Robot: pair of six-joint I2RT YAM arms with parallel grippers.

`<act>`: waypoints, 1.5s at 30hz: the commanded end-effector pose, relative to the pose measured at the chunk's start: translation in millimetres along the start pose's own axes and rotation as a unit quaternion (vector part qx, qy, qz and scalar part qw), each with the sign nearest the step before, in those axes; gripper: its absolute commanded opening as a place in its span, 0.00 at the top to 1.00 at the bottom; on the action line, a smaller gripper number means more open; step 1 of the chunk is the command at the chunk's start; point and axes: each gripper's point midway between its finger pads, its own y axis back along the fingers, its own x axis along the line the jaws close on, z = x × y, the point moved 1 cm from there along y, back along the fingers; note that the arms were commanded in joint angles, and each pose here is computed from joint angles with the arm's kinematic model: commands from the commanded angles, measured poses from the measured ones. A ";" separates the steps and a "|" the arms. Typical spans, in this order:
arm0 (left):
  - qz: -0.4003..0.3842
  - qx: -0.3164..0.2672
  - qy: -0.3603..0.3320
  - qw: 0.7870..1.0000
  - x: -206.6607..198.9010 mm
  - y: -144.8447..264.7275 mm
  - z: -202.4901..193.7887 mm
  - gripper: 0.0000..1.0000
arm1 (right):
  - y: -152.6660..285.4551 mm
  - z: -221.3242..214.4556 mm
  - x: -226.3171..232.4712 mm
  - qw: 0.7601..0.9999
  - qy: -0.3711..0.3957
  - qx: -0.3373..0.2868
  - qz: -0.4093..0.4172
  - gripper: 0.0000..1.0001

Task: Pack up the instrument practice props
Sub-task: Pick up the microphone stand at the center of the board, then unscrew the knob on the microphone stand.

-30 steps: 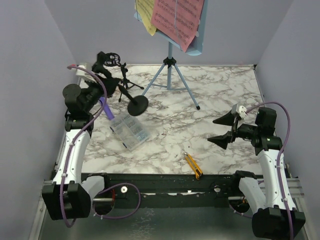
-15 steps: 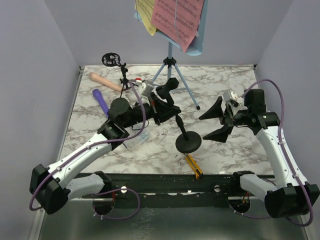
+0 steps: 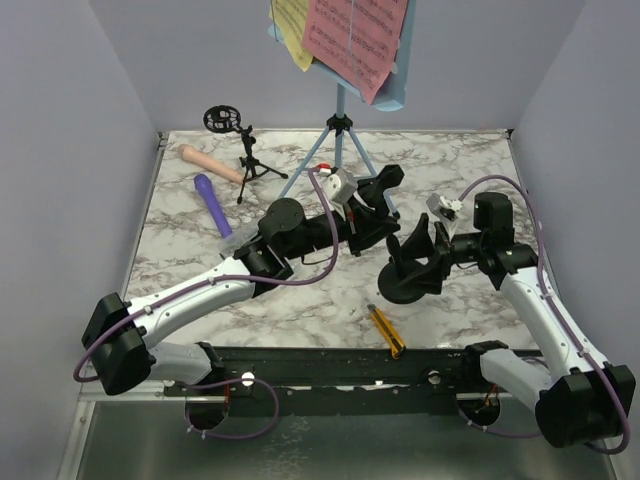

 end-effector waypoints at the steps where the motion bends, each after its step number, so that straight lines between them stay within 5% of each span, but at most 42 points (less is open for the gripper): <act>1: -0.018 -0.093 -0.039 0.995 -17.0 -7.4 57.9 1.00 | -1.4 -5.1 -2.3 1.000 0.000 -0.001 -0.008 0.22; 8: -0.027 -0.097 -0.033 0.994 -20.1 -13.7 60.3 1.00 | -1.6 -0.3 7.5 0.999 0.021 -0.008 0.024 0.98; 11: -0.022 -0.097 -0.012 0.995 -18.7 -12.2 56.8 1.00 | 0.0 6.1 24.6 0.997 0.042 -0.016 0.057 1.00; 12: -0.023 -0.096 -0.004 0.995 -19.1 -11.2 55.2 0.91 | 1.4 8.1 31.4 0.996 0.049 -0.019 0.071 1.00; 17: -0.046 -0.092 0.027 0.994 -28.4 6.4 39.8 0.14 | 10.4 17.3 53.1 0.991 0.052 -0.023 0.124 1.00; 19: -0.048 -0.100 0.034 0.993 -29.7 19.3 34.3 0.01 | 12.3 18.8 58.8 0.989 0.053 -0.024 0.139 1.00; 25: -0.093 -0.086 0.024 0.992 -34.9 43.7 9.6 0.01 | 14.7 18.5 64.2 0.985 0.055 -0.024 0.159 1.00; 35: -0.150 -0.084 0.033 0.985 -32.9 12.8 -10.1 0.05 | 14.8 16.1 64.6 0.985 0.051 -0.023 0.161 1.00; 45: -0.222 -0.146 0.031 0.963 -43.3 5.7 -7.4 0.24 | 14.7 11.0 62.1 0.986 0.045 -0.020 0.161 1.00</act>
